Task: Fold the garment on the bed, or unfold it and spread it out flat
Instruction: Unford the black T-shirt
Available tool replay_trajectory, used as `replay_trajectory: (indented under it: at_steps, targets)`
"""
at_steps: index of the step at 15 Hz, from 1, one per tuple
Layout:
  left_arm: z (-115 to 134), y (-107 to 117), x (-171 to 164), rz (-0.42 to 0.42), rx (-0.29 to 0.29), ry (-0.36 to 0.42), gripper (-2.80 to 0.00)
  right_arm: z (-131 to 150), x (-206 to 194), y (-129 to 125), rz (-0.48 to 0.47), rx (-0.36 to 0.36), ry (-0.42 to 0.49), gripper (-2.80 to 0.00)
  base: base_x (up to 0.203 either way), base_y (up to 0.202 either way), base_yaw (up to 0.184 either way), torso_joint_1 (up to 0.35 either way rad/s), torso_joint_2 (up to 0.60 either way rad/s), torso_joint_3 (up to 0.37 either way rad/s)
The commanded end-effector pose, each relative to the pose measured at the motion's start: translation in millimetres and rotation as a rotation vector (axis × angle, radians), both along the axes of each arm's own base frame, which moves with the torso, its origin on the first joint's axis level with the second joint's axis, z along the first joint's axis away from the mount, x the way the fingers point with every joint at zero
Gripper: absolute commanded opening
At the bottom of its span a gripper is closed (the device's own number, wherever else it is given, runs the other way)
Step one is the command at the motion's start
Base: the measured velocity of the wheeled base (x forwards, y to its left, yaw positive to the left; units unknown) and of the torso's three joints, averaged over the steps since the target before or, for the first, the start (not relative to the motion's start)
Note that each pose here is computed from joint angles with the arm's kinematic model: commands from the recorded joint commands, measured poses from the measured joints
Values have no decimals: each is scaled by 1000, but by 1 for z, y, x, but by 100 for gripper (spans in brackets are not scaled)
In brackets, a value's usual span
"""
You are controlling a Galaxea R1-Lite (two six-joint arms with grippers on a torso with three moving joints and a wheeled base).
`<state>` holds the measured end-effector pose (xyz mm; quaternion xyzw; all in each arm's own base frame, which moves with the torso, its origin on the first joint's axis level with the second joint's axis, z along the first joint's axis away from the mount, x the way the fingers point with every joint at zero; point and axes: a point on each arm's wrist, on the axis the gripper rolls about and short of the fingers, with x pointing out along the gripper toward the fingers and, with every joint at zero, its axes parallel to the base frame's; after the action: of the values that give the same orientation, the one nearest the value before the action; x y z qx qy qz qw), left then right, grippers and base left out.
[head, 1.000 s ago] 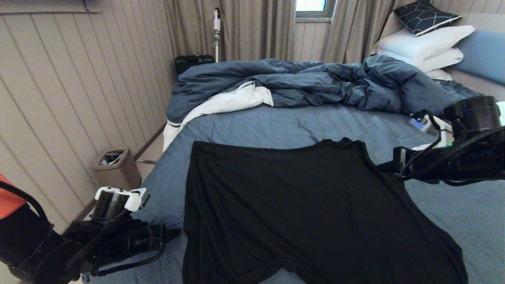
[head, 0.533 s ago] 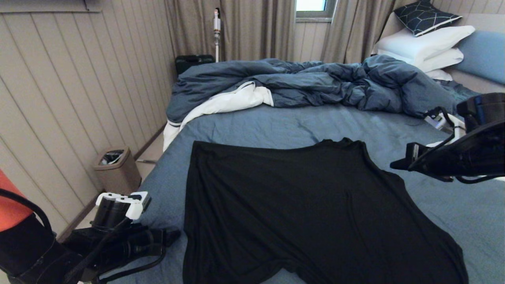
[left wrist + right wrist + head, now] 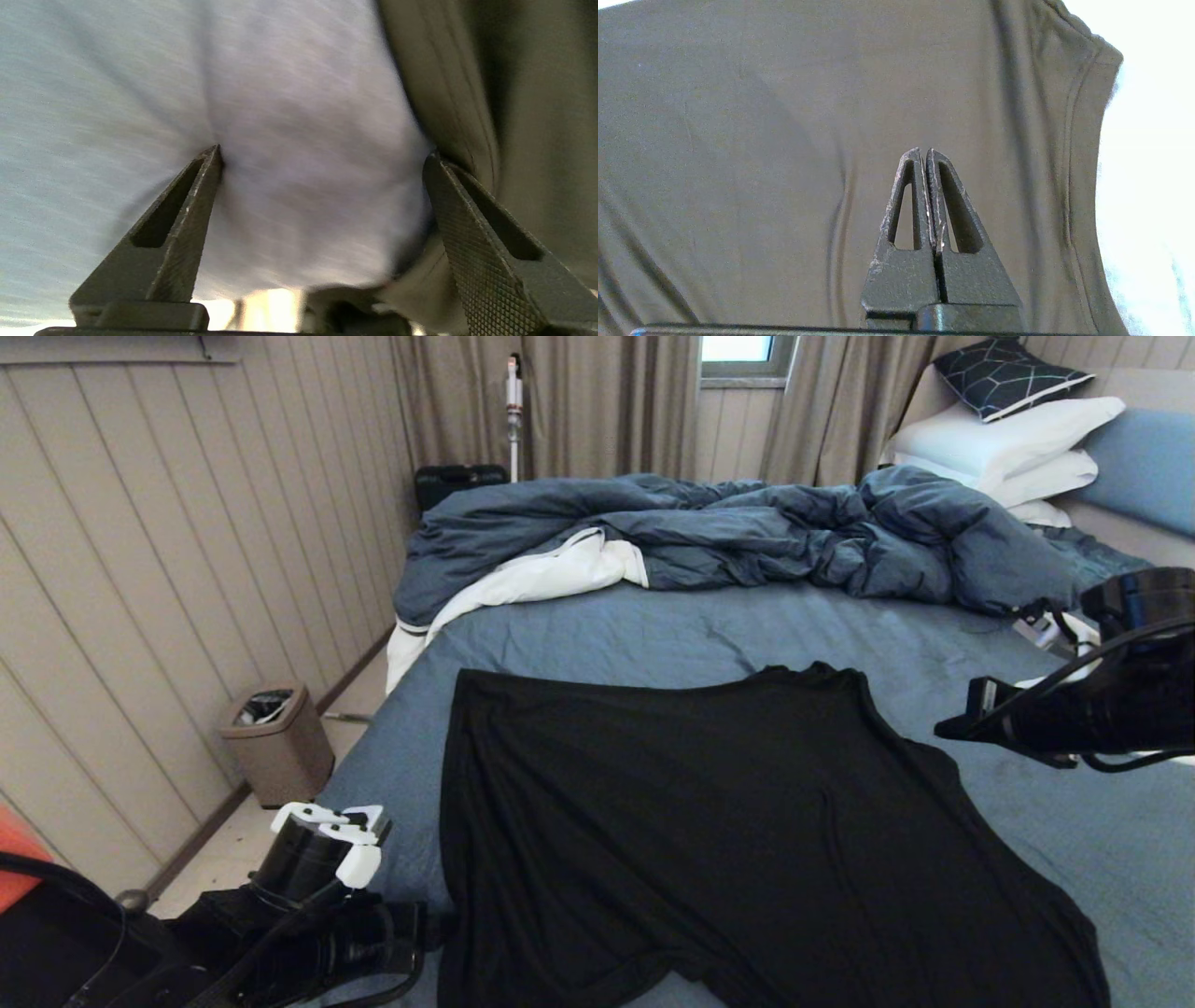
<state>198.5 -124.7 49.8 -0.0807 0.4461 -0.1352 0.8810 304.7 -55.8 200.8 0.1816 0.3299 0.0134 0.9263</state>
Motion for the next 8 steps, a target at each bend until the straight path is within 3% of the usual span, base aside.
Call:
replay_trajectory:
  at_steps: [1, 5, 8]
  targets:
    - [10, -10, 3, -10, -44, -32, 0, -3, 6, -2, 1, 4, 4, -280, 0, 0, 0, 0, 0, 0]
    - [4, -17, 8, -15, -40, -6, 0, -14, 16, -3, 7, 15, 34, -280, 0, 0, 0, 0, 0, 0]
    - [-1, -19, 9, -15, -33, 12, 0, -18, 22, -4, 21, 19, -16, -280, 0, 0, 0, 0, 0, 0]
